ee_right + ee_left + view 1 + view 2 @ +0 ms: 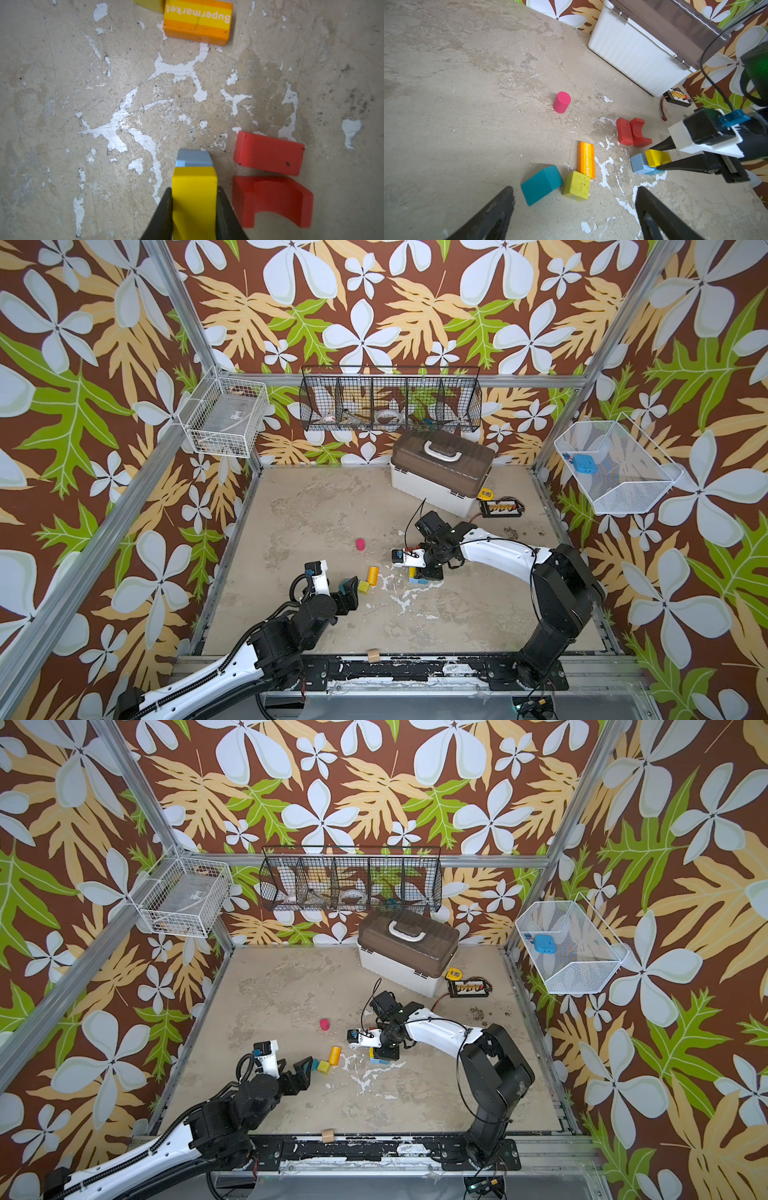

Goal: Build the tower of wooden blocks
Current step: 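Lower the yellow block onto the light blue cube and hold it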

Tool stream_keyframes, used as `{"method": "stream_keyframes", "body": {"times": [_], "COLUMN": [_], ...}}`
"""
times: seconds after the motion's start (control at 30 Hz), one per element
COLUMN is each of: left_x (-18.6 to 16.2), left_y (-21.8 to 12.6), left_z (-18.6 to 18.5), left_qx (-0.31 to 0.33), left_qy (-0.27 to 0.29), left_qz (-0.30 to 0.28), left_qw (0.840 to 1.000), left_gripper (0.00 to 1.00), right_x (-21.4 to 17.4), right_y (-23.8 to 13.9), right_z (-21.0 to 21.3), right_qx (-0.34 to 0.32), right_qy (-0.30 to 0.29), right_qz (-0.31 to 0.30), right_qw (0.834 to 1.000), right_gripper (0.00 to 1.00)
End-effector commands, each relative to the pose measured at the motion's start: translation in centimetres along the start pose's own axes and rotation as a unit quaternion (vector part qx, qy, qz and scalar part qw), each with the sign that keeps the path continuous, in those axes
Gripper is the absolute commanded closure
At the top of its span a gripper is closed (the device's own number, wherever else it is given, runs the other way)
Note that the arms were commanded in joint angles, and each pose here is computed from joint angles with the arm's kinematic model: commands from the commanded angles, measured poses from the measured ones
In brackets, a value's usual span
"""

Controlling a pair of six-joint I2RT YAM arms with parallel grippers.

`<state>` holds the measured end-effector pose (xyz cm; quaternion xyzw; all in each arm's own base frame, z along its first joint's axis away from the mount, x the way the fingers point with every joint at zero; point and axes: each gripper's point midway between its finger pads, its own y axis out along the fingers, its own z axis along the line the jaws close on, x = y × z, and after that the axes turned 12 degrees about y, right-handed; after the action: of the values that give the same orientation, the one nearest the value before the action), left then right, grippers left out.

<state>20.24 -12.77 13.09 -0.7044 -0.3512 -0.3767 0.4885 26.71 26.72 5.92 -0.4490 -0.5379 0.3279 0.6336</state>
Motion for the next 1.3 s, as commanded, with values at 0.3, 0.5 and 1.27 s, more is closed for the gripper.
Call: {"method": "stream_keyframes", "body": {"times": [0.3, 0.5, 1.27], "left_x": [0.58, 0.58, 0.55], "left_y": [-0.04, -0.06, -0.04], "left_z": [-0.16, -0.17, -0.15], "left_qx": [-0.002, -0.002, -0.002], "left_qy": [-0.003, -0.003, -0.003], "left_qz": [-0.011, -0.012, -0.011], "left_qw": [1.0, 1.0, 1.0], "left_gripper": [0.07, 0.07, 0.07], "right_x": [-0.31, -0.46, -0.64], "right_y": [0.56, 0.75, 0.55], "right_z": [-0.42, -0.36, 0.12], "right_qx": [0.006, 0.011, 0.023], "right_qy": [0.022, 0.024, 0.036], "right_qz": [0.01, 0.014, 0.019], "right_qw": [1.0, 1.0, 0.999], "right_gripper": [0.86, 0.83, 0.78]}}
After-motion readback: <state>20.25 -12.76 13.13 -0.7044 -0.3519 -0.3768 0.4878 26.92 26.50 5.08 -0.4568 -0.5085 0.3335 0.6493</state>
